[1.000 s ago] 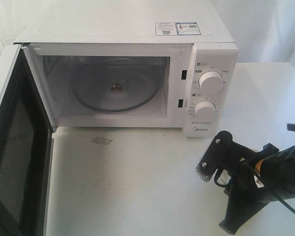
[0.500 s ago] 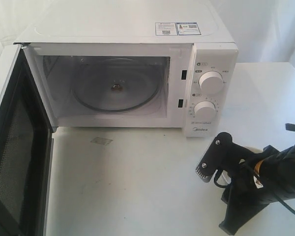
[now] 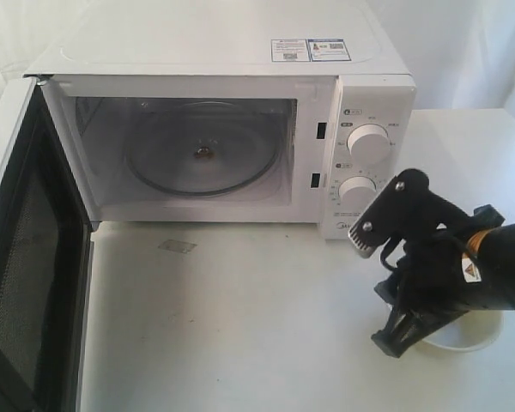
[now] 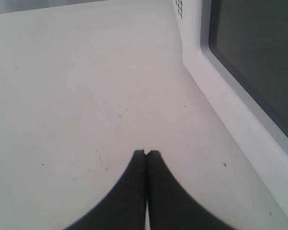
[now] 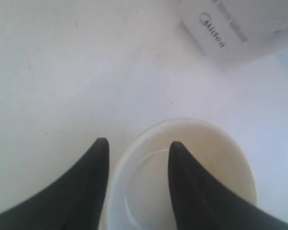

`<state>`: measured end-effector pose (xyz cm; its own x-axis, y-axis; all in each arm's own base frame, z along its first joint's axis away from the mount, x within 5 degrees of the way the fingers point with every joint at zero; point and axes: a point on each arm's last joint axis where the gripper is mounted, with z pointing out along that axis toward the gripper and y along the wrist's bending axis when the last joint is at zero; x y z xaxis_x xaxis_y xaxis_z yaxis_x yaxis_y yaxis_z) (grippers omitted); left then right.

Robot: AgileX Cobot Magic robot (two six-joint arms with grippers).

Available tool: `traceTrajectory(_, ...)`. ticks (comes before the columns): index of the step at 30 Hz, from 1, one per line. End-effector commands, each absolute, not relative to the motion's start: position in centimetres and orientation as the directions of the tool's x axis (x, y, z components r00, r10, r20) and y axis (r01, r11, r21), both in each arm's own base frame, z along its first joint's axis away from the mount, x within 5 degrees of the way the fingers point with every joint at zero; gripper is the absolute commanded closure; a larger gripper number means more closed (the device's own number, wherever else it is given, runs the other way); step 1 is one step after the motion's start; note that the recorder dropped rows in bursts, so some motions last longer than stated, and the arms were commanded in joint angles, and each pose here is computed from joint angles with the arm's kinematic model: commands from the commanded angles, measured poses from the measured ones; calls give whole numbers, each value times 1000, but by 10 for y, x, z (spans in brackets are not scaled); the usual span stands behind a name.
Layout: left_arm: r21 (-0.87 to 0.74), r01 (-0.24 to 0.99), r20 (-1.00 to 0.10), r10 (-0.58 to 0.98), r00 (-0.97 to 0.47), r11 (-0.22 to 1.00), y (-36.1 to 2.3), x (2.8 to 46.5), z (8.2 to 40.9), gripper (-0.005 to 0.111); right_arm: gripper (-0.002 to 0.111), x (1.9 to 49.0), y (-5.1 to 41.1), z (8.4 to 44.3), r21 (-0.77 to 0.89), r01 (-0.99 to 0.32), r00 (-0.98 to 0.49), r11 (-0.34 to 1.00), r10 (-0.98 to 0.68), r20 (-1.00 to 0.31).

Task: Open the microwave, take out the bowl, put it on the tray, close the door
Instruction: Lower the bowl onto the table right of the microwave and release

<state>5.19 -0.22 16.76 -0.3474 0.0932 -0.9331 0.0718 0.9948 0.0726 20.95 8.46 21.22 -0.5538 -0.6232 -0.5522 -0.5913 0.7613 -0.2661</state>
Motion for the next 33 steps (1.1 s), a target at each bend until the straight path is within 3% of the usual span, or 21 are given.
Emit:
traceTrajectory(1, 68, 71, -933, 89, -348, 995, -2, 52, 167, 107, 70, 204, 86, 242, -183, -522, -550, 833, -493, -674)
traceTrajectory(12, 68, 71, -933, 89, -348, 995, -2, 52, 167, 107, 78, 169, 79, 327, 8, -447, -390, 894, -187, -902)
traceTrajectory(15, 68, 71, -933, 89, -348, 995, -2, 52, 167, 107, 96, 147, 72, 340, 68, -452, -358, 889, -111, -927)
traceTrajectory(17, 68, 71, -933, 89, -348, 995, -2, 52, 167, 107, 108, 140, 71, 336, 101, -460, -354, 882, -78, -932)
traceTrajectory(23, 68, 71, -933, 89, -348, 995, -2, 52, 167, 107, 108, 120, 75, 315, 172, -558, -332, 812, -29, -943)
traceTrajectory(33, 68, 71, -933, 89, -348, 995, -2, 52, 167, 107, 108, 114, 73, 260, 207, -539, -423, 816, -51, -905)
